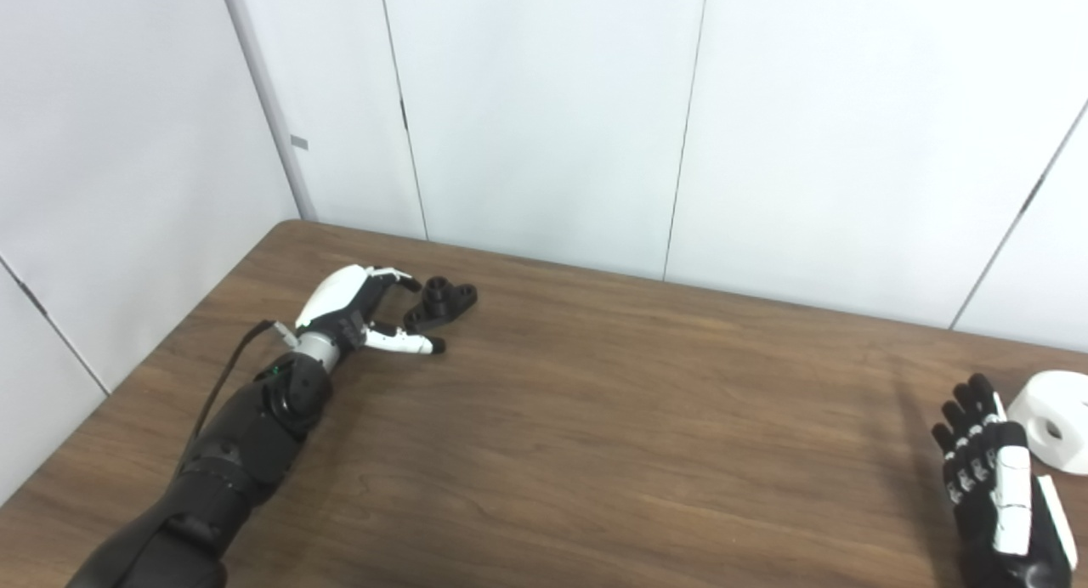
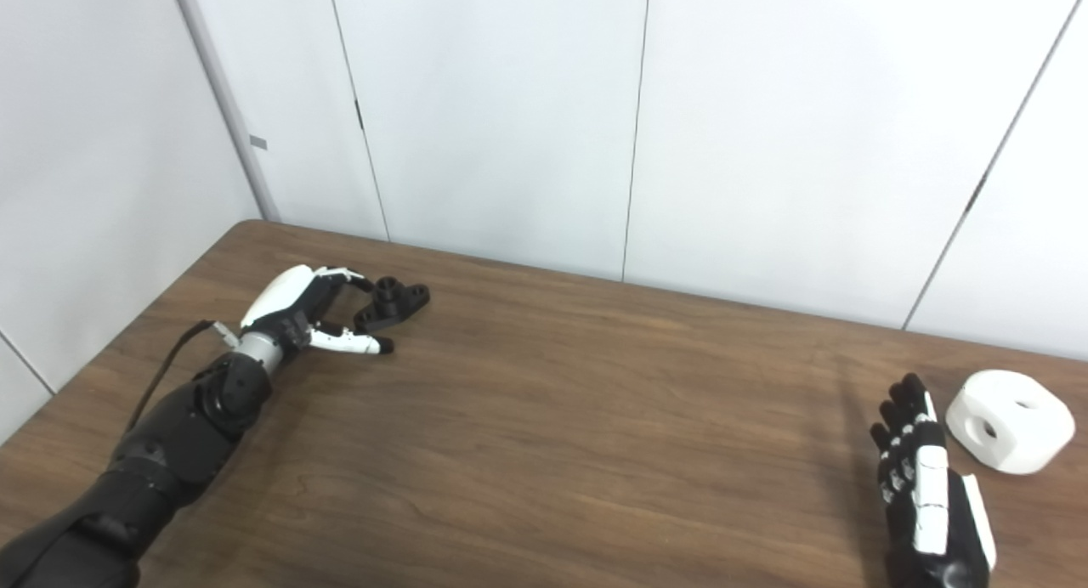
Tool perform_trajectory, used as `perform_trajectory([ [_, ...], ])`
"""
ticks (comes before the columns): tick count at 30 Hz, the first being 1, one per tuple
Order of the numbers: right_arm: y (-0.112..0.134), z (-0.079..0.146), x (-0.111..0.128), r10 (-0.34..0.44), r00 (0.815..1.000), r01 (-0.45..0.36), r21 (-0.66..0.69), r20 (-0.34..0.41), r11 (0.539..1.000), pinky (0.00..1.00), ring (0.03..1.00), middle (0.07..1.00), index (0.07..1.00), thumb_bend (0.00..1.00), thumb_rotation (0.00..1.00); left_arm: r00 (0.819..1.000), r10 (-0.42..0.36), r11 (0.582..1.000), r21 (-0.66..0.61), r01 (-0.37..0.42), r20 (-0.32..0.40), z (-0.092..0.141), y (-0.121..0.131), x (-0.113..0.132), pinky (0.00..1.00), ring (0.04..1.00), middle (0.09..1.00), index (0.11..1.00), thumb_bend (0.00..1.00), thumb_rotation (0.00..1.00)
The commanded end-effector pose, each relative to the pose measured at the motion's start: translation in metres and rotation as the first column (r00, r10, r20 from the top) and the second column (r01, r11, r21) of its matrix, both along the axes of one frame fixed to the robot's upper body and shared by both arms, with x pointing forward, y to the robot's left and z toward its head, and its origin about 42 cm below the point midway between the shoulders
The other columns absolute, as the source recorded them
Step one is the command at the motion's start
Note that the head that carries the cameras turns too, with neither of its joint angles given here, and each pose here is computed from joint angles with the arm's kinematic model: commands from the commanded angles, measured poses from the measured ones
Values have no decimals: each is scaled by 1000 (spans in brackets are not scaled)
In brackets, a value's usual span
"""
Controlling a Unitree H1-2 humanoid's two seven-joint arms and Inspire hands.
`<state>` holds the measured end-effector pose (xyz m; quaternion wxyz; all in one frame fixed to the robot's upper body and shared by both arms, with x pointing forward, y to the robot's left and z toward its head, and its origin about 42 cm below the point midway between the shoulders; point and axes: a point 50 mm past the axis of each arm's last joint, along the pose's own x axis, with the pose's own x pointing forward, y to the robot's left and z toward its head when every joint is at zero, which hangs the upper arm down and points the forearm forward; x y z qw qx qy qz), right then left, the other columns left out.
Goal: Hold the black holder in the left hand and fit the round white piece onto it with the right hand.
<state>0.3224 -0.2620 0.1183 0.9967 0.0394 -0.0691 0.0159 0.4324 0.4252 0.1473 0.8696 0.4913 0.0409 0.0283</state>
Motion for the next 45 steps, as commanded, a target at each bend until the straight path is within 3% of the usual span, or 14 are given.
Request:
perform_trajectory([
  [1,7,-15,-5,3,1000,-2,29,-23,1000,1000,1000,1000,1000,357,1000,999,-32,999,16,32,26,14,-5,13,1000,983,909,773,1000,162],
  [14,7,-15,-6,2,1000,-1,34,-23,999,1000,1000,1000,1000,354,1000,998,-54,998,19,53,32,17,-11,18,1000,984,911,769,1000,155],
  [16,7,-16,-6,6,1000,-5,35,-21,999,1000,1000,1000,1000,360,1000,997,-55,998,33,54,49,17,-11,18,1000,974,901,733,998,159],
  [19,7,-15,-6,8,1000,-7,39,-20,999,1000,1000,1000,1000,358,1000,994,-56,998,43,52,91,15,-10,16,997,950,861,606,922,78],
  [20,7,-15,-6,8,1000,-7,38,-20,999,1000,1000,1000,1000,358,1000,992,-59,997,49,54,108,14,-10,16,998,947,836,547,727,65],
  [21,8,-15,-6,9,1000,-8,38,-19,999,1000,1000,1000,1000,355,1000,991,-61,997,54,55,119,14,-9,16,1000,944,810,509,606,56],
  [24,7,-15,-7,12,1000,-11,34,-12,999,1000,1000,1000,1000,354,1000,986,-74,996,69,64,148,12,-10,15,1000,950,765,486,531,49],
  [38,7,-10,-7,7,1000,-6,42,-1,999,1000,1000,1000,1000,400,1000,979,-103,993,77,91,174,19,-14,18,1000,964,762,483,522,49],
  [45,6,-7,-7,8,1000,-8,34,6,999,1000,1000,1000,1000,392,1000,979,-134,988,93,121,151,16,-22,15,1000,988,804,483,522,49],
])
